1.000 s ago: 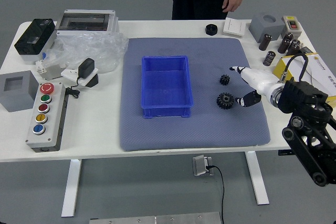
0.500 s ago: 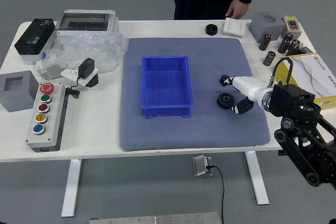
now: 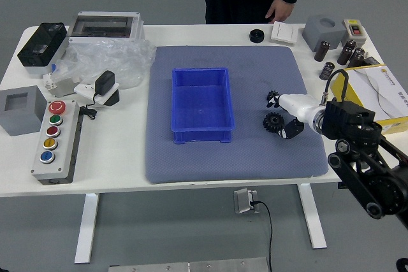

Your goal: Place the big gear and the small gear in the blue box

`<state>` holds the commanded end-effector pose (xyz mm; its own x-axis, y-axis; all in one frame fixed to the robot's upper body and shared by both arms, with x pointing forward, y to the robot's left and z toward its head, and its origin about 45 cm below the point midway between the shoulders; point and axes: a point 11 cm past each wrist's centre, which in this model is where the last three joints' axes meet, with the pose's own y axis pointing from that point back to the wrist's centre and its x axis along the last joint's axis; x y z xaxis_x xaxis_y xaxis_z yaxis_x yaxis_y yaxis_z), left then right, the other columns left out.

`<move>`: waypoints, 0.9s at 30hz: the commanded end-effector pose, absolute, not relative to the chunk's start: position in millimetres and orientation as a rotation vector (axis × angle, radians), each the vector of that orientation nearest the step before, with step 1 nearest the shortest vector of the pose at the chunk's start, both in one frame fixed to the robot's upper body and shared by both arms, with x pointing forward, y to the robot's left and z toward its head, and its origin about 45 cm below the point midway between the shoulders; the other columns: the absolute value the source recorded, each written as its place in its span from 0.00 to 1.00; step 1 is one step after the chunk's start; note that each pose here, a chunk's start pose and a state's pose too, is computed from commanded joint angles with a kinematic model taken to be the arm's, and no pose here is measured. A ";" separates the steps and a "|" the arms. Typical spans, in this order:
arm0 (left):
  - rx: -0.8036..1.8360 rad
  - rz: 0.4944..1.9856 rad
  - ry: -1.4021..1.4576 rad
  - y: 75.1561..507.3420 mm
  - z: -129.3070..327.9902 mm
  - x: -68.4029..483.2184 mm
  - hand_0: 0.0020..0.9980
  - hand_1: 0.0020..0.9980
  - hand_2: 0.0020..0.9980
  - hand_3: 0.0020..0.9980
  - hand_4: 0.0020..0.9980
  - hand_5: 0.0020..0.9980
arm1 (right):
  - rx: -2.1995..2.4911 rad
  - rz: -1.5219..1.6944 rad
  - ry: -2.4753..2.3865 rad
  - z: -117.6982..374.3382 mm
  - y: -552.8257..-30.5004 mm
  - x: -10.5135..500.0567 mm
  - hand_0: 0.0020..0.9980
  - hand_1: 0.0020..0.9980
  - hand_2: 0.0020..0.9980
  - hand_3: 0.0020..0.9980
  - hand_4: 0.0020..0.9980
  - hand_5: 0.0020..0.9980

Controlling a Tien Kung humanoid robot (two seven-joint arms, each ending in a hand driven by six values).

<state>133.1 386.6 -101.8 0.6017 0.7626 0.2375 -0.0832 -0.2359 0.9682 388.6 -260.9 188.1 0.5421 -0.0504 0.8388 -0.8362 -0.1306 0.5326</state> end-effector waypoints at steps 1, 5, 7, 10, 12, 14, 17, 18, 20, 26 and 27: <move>1.627 0.876 0.577 386.6 -101.8 133.1 0.79 0.76 0.75 0.70 0.60 0.31 | 1.567 0.809 -0.779 188.2 -261.2 389.4 0.82 0.79 0.83 0.83 0.73 0.02; 1.626 0.875 0.577 386.4 -101.8 133.3 0.79 0.76 0.75 0.70 0.60 0.31 | 1.566 0.806 -0.776 187.4 -261.3 392.2 0.82 0.79 0.82 0.83 0.72 0.03; 1.625 0.876 0.576 386.1 -101.7 133.8 0.79 0.76 0.75 0.70 0.60 0.31 | 1.566 0.804 -0.772 186.6 -260.8 393.4 0.82 0.79 0.82 0.83 0.72 0.03; 1.624 0.876 0.576 386.0 -101.6 134.4 0.79 0.76 0.75 0.70 0.61 0.31 | 1.566 0.801 -0.763 185.0 -260.0 394.9 0.82 0.79 0.82 0.82 0.72 0.03; 1.624 0.876 0.576 386.0 -101.6 134.4 0.79 0.76 0.75 0.70 0.61 0.31 | 1.566 0.799 -0.756 183.8 -259.5 395.6 0.82 0.79 0.82 0.82 0.72 0.03; 1.625 0.876 0.576 386.2 -101.6 134.1 0.79 0.76 0.75 0.70 0.61 0.31 | 1.565 0.796 -0.748 182.4 -259.3 396.1 0.82 0.79 0.82 0.82 0.72 0.03; 1.626 0.875 0.577 386.2 -101.7 133.6 0.79 0.76 0.75 0.70 0.61 0.31 | 1.565 0.792 -0.737 180.5 -259.2 396.6 0.82 0.79 0.82 0.82 0.72 0.03; 1.626 0.874 0.578 386.0 -101.8 133.4 0.79 0.76 0.75 0.70 0.61 0.31 | 1.565 0.790 -0.734 179.7 -259.1 396.8 0.82 0.79 0.82 0.82 0.72 0.03; 1.625 0.873 0.578 385.8 -101.9 133.2 0.79 0.76 0.75 0.70 0.61 0.31 | 1.564 0.787 -0.728 178.3 -259.0 397.0 0.82 0.79 0.82 0.82 0.72 0.03; 1.625 0.872 0.577 385.5 -101.9 133.4 0.79 0.76 0.75 0.70 0.61 0.31 | 1.564 0.778 -0.712 173.8 -258.0 396.9 0.82 0.78 0.81 0.82 0.71 0.04; 1.625 0.872 0.577 385.6 -101.9 133.5 0.79 0.76 0.75 0.70 0.61 0.31 | 1.564 0.776 -0.711 173.2 -257.9 396.9 0.82 0.78 0.81 0.82 0.71 0.04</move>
